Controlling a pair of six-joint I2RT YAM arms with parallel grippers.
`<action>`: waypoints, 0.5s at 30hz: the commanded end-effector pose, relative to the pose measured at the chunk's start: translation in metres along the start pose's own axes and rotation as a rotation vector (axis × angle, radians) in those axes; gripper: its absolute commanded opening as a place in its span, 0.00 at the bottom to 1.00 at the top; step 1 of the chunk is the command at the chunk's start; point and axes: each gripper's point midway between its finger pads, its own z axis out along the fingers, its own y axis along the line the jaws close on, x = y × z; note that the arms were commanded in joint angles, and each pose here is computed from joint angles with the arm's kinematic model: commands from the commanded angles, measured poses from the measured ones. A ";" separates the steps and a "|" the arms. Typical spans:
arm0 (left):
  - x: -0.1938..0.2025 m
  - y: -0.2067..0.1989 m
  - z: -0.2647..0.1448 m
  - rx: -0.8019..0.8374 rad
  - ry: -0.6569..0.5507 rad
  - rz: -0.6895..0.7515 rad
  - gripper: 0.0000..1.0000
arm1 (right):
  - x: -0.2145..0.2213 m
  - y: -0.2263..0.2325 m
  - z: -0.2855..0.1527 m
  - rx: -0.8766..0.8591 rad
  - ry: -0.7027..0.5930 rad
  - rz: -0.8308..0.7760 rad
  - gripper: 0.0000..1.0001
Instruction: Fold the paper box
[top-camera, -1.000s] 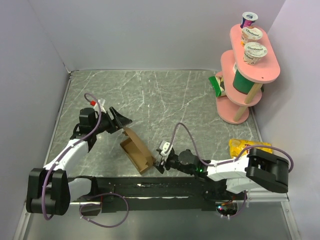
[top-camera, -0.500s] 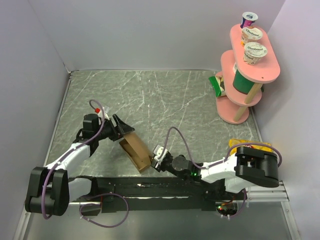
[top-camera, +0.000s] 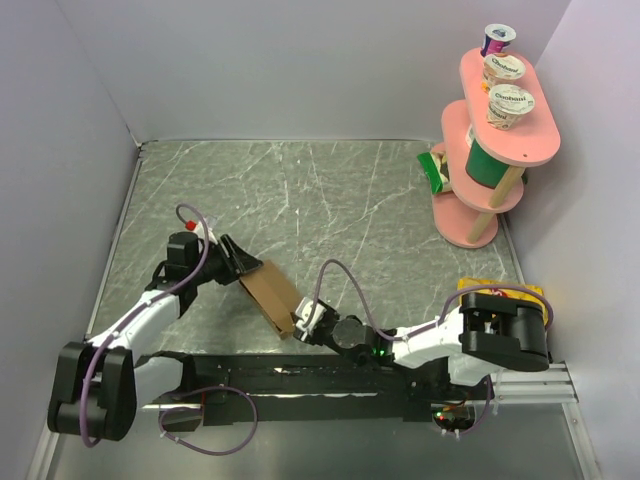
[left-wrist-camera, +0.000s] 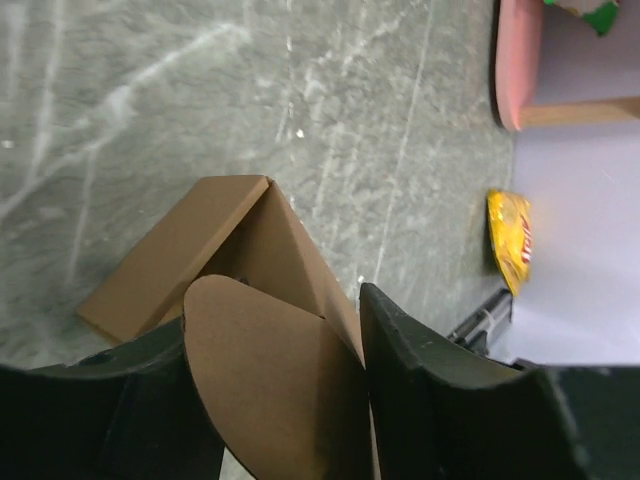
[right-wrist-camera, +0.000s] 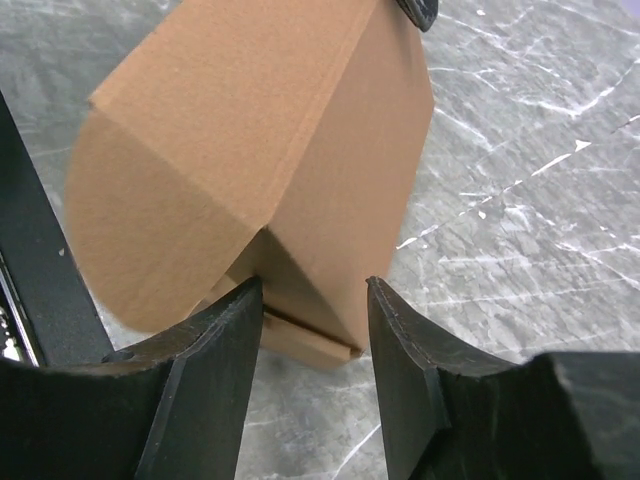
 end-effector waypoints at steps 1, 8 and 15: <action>-0.011 0.011 -0.006 -0.083 -0.086 0.048 0.53 | -0.017 0.000 -0.002 0.049 -0.011 -0.039 0.55; -0.003 0.020 -0.006 -0.153 -0.082 0.077 0.51 | -0.005 0.006 -0.021 0.066 0.074 -0.069 0.61; 0.005 0.024 -0.007 -0.215 -0.091 0.118 0.50 | -0.003 -0.011 -0.055 0.106 0.139 0.083 0.61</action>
